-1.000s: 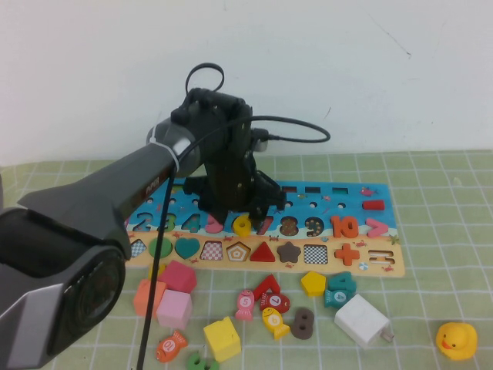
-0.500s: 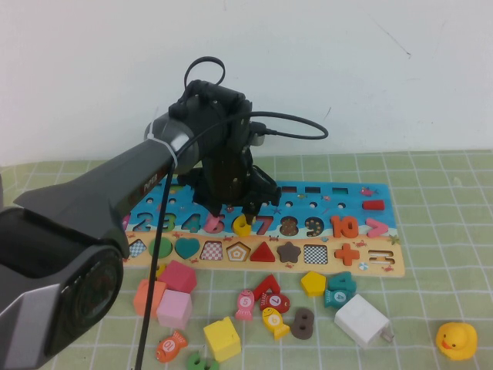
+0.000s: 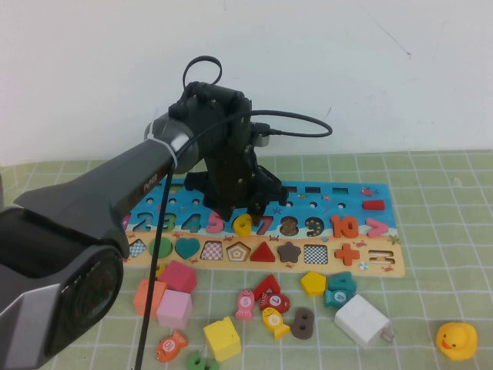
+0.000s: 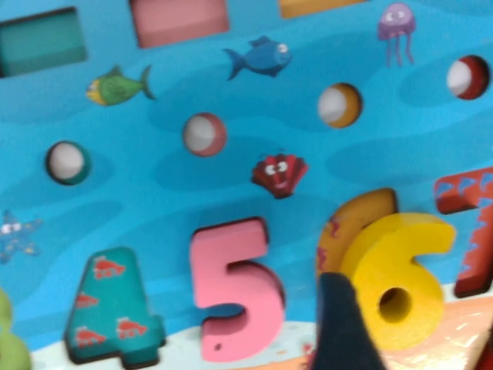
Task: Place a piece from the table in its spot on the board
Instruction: Place the "number 6" into the hole of the number 6
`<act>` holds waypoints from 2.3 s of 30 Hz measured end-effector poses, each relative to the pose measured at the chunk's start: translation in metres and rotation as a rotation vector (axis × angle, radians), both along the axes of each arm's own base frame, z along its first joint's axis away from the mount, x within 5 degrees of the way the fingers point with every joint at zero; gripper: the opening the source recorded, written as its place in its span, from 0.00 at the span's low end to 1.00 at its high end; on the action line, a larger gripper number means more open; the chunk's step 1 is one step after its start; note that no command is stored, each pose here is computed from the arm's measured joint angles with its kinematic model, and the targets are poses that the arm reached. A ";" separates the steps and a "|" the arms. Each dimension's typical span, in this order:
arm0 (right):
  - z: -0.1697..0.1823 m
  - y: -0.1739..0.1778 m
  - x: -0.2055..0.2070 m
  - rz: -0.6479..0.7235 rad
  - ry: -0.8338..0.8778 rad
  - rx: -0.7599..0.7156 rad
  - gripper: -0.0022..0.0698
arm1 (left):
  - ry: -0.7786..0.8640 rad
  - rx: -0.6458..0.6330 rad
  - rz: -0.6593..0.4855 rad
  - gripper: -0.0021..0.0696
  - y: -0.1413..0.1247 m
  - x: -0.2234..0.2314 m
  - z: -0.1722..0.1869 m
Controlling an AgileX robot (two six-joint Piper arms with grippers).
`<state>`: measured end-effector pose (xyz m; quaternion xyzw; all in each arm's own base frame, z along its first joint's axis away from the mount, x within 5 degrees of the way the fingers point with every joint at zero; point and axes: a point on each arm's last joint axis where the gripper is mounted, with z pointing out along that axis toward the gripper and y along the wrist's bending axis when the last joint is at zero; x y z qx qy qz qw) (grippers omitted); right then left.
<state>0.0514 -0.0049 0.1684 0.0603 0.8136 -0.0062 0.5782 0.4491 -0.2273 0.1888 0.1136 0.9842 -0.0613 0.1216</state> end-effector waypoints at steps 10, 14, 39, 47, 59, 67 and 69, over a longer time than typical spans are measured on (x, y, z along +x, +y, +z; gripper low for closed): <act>0.000 0.000 0.000 0.000 0.000 0.000 0.03 | 0.006 -0.131 -0.050 0.07 -0.013 -0.002 0.002; 0.000 0.000 0.000 0.000 0.000 0.000 0.03 | -0.012 -0.134 -0.066 0.04 -0.017 -0.002 0.003; 0.000 0.000 0.000 0.000 0.000 0.000 0.03 | -0.076 0.023 -0.091 0.03 -0.012 0.006 -0.018; 0.000 0.000 0.000 0.000 0.000 0.000 0.03 | -0.078 -0.076 -0.092 0.03 -0.021 0.006 -0.011; 0.000 0.000 0.000 0.000 0.000 0.000 0.03 | -0.076 0.041 -0.124 0.03 -0.011 0.007 0.004; 0.000 0.000 0.000 0.000 0.000 0.000 0.03 | -0.074 0.090 -0.086 0.03 0.008 0.015 0.003; 0.000 0.000 0.000 0.000 0.000 0.000 0.03 | -0.069 0.094 -0.083 0.03 0.013 0.017 0.003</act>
